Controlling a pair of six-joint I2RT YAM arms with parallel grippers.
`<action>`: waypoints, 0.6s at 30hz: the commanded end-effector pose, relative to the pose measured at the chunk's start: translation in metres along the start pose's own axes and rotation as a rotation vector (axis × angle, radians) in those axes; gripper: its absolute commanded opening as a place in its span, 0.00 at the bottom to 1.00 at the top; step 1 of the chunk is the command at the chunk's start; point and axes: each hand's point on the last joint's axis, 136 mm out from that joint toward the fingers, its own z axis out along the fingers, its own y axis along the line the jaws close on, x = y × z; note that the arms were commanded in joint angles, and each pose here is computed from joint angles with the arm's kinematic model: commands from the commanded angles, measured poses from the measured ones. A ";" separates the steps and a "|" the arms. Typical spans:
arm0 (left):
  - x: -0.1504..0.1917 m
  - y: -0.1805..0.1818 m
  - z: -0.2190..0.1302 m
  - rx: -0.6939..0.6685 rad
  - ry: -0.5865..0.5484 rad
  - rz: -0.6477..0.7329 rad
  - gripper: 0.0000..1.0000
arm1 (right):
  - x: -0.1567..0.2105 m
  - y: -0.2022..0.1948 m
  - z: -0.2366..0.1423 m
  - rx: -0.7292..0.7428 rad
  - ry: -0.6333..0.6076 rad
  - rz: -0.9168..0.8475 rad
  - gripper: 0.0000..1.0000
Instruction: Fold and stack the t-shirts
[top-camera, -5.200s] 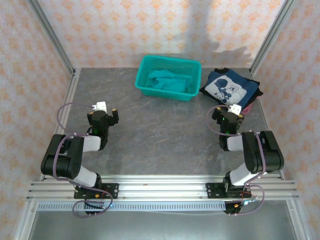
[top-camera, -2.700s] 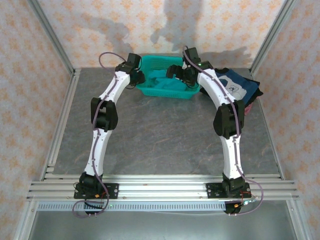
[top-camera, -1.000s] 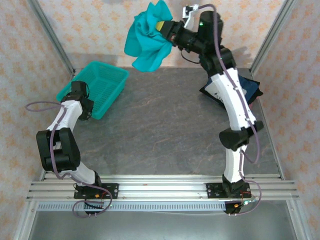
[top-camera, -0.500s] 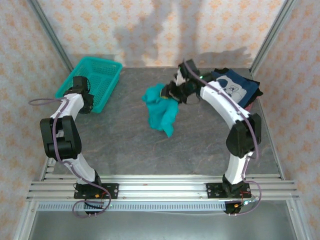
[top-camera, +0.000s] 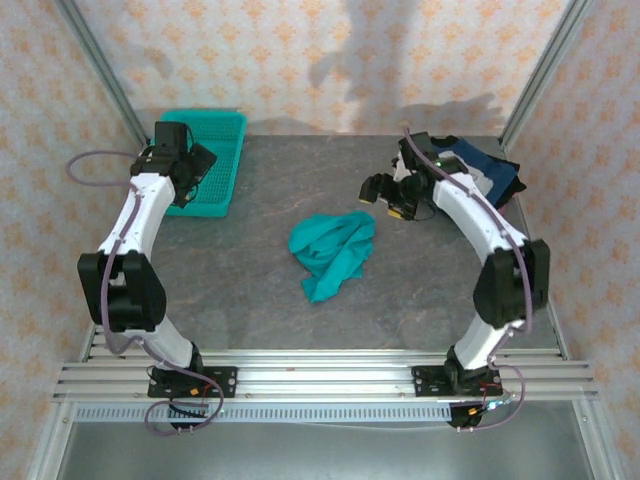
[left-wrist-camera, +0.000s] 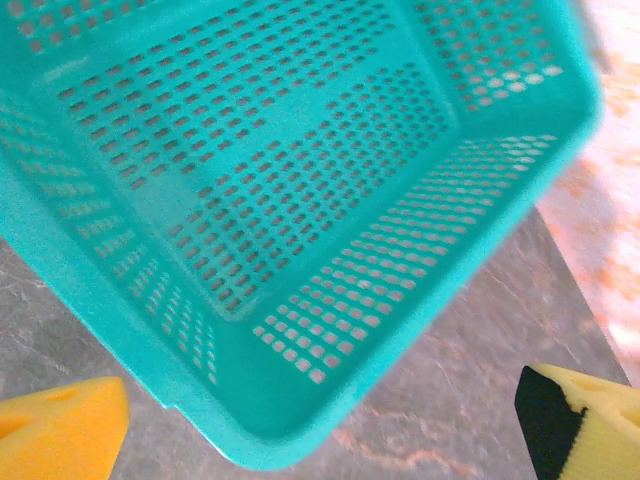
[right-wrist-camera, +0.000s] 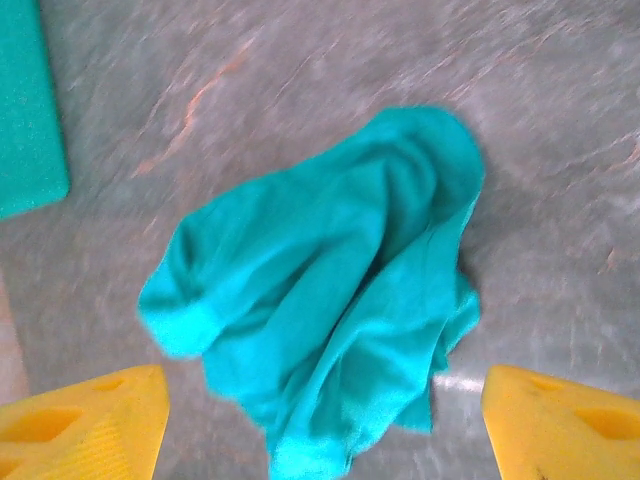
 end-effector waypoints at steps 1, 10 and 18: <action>0.004 0.006 -0.037 -0.013 0.004 0.107 1.00 | 0.058 0.013 -0.012 -0.052 0.130 -0.122 0.81; 0.067 -0.002 -0.060 0.064 0.103 0.317 1.00 | 0.136 0.008 0.033 0.033 0.357 -0.312 0.75; 0.228 -0.010 -0.024 0.188 0.409 0.534 0.91 | 0.157 0.004 0.071 -0.003 0.357 -0.351 0.71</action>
